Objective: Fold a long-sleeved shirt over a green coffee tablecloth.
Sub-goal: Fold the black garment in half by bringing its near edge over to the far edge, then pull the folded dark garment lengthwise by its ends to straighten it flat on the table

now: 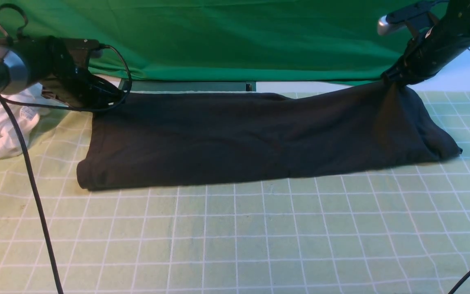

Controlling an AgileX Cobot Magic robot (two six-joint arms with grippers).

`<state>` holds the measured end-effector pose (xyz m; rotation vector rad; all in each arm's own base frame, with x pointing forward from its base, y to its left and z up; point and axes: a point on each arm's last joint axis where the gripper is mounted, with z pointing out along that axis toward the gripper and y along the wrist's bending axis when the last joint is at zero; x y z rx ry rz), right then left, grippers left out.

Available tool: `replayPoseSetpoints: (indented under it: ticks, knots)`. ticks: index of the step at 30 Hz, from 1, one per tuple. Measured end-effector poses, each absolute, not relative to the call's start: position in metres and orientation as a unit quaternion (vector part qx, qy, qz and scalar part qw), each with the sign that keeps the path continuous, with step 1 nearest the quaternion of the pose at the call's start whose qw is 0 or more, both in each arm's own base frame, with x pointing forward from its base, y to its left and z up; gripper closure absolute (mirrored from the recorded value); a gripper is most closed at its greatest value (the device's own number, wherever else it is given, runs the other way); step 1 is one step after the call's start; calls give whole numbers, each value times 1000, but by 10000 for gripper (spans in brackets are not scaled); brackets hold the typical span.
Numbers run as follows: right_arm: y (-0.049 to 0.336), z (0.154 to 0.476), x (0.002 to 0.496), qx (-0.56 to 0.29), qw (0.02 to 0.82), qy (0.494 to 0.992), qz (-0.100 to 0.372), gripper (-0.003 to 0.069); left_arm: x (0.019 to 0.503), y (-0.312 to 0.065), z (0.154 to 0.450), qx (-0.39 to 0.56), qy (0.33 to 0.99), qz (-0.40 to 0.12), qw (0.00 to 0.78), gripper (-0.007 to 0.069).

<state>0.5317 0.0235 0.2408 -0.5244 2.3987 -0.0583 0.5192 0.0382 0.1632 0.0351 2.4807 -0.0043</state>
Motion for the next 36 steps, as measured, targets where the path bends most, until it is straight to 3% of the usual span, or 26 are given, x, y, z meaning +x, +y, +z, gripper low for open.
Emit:
replayPoseSetpoints:
  ticks: [3, 13, 21, 25, 27, 29, 32, 34, 36]
  knots:
    - [23, 241, 532, -202, 339, 919, -26, 645, 521, 36, 169, 18, 945, -2, 327, 648]
    - [19, 243, 534, -193, 352, 915, -35, 645, 534, 25, 220, 39, 912, 10, 408, 651]
    - [17, 244, 536, -188, 361, 913, -38, 645, 541, 25, 202, 31, 909, 4, 415, 648]
    - [14, 244, 536, -187, 362, 912, -40, 610, 544, 25, 185, 29, 915, 2, 402, 599]
    - [13, 245, 537, -188, 366, 910, -46, 535, 543, 25, 184, 30, 917, 1, 398, 533]
    - [11, 245, 537, -190, 366, 909, -55, 395, 543, 25, 192, 32, 917, 2, 398, 452]
    - [10, 251, 534, -183, 360, 913, -61, 265, 538, 24, 219, 35, 917, -3, 396, 349]
    - [9, 264, 527, -172, 355, 917, -57, 266, 529, 21, 245, 30, 919, -19, 392, 312]
    - [9, 278, 518, -169, 340, 924, -52, 350, 517, 16, 271, 27, 923, -42, 382, 310]
